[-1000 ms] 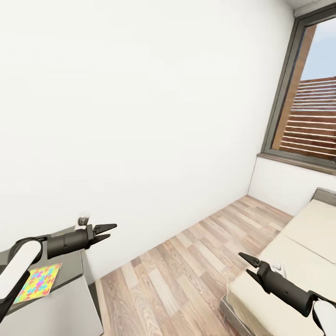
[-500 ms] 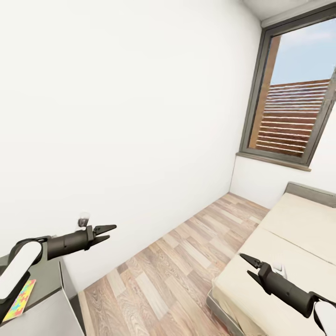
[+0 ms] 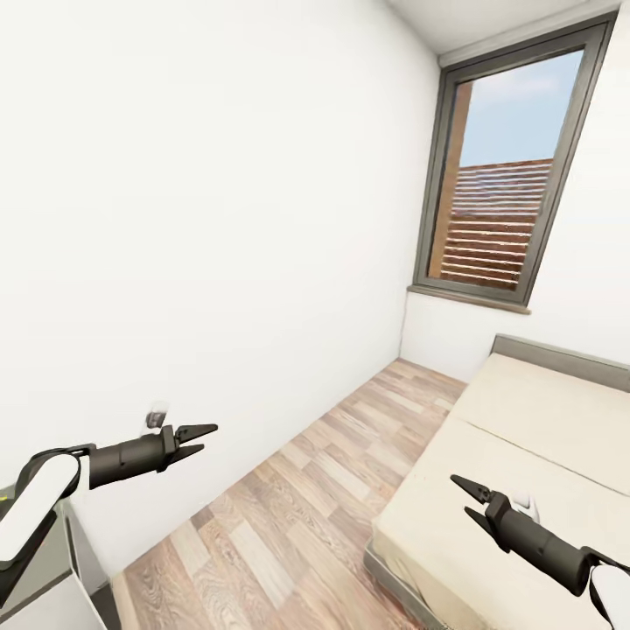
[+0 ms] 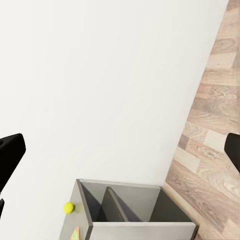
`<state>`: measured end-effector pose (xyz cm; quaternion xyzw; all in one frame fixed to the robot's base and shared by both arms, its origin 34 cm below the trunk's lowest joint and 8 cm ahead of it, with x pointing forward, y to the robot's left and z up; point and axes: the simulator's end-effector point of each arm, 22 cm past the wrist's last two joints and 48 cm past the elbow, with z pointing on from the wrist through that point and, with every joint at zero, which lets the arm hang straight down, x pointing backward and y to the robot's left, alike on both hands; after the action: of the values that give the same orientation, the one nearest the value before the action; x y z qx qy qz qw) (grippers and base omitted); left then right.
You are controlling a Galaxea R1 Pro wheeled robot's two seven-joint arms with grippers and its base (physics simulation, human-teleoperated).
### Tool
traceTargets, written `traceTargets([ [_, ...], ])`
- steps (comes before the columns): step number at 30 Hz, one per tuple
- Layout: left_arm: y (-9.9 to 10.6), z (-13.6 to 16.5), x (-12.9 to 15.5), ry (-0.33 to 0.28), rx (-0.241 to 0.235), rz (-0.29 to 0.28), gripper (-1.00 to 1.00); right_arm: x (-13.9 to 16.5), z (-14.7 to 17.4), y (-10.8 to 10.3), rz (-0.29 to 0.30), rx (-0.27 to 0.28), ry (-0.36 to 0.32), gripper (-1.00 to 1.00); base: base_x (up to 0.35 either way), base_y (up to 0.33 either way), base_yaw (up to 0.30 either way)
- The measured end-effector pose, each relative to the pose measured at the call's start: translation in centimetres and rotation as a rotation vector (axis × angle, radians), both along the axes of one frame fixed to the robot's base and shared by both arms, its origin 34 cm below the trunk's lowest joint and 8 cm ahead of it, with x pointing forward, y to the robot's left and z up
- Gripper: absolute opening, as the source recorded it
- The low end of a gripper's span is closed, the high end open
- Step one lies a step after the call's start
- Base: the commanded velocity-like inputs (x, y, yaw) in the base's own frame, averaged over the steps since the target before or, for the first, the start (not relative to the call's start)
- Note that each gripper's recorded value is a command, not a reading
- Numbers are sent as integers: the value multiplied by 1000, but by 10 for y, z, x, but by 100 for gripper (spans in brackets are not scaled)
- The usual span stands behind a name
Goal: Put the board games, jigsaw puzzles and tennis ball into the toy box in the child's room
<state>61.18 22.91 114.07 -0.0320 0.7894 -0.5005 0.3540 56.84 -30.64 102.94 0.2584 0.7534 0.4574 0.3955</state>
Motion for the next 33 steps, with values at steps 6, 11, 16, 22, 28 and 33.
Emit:
traceTargets([
  [6,0,2,-1,-5,1,-1,100,0,2,0,-1,1,-5,100,0,0,-239],
  [11,0,5,-1,-9,1,-1,100,-1,-5,-1,-5,10,11,100,0,0,-238],
  [16,0,7,-2,-13,1,-1,100,-2,-7,-1,-7,16,17,100,0,0,-238],
  [22,0,9,-3,-19,1,-1,100,-3,-6,-1,-7,17,17,100,0,0,-238],
  [28,0,12,-4,-23,1,-1,100,-3,-5,-1,-8,18,13,100,0,0,-234],
  [33,0,14,-4,-28,1,-1,100,-3,-3,-1,-8,18,9,100,0,0,-221],
])
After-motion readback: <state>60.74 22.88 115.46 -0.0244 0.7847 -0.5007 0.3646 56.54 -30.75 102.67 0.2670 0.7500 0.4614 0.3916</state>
